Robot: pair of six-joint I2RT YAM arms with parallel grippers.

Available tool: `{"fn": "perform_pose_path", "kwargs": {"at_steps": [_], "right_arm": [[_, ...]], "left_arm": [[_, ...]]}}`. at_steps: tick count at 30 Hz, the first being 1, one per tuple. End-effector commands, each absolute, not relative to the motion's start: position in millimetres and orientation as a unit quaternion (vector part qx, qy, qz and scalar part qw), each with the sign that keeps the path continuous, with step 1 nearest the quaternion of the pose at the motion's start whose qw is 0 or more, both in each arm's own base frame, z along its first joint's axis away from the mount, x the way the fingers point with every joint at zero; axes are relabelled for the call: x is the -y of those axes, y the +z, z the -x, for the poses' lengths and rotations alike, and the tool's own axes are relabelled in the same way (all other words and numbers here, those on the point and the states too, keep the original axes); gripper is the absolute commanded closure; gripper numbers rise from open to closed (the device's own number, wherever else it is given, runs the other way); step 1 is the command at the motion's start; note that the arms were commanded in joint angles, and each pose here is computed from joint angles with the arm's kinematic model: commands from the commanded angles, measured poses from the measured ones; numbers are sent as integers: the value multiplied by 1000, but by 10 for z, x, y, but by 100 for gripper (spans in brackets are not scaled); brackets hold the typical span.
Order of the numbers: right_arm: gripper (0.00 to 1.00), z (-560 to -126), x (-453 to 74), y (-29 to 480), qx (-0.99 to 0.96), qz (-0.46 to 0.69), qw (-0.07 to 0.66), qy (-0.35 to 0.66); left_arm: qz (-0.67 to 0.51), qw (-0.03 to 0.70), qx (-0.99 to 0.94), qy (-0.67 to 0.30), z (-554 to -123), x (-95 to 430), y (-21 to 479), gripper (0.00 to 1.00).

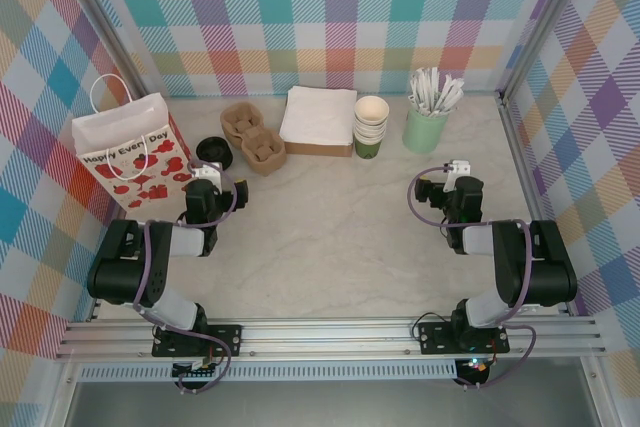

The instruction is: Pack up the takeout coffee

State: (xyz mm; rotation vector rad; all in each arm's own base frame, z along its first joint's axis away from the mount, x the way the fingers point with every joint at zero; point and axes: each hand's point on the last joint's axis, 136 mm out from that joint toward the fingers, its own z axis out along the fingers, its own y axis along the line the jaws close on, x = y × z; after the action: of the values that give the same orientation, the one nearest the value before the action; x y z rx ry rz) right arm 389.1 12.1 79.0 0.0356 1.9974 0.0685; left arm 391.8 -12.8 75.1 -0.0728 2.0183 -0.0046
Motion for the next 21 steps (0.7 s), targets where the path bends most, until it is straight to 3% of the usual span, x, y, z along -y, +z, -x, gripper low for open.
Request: {"fn": "perform_pose_path", "kwargs": {"at_steps": [1, 6, 12, 21], "right_arm": [[0, -3978, -139, 923, -833, -8, 552, 34], [0, -3869, -4, 1102, -844, -38, 534, 7], [0, -3408, 21, 1370, -864, -93, 493, 31], [0, -2621, -380, 2143, -887, -219, 353, 201]], "left_arm": [[55, 544, -837, -2, -3898, 59, 1114, 0], [73, 552, -829, -48, -3654, 179, 1555, 0], [74, 521, -841, -122, -3323, 521, 1852, 0], [177, 361, -874, -272, -2924, 926, 1914, 0]]}}
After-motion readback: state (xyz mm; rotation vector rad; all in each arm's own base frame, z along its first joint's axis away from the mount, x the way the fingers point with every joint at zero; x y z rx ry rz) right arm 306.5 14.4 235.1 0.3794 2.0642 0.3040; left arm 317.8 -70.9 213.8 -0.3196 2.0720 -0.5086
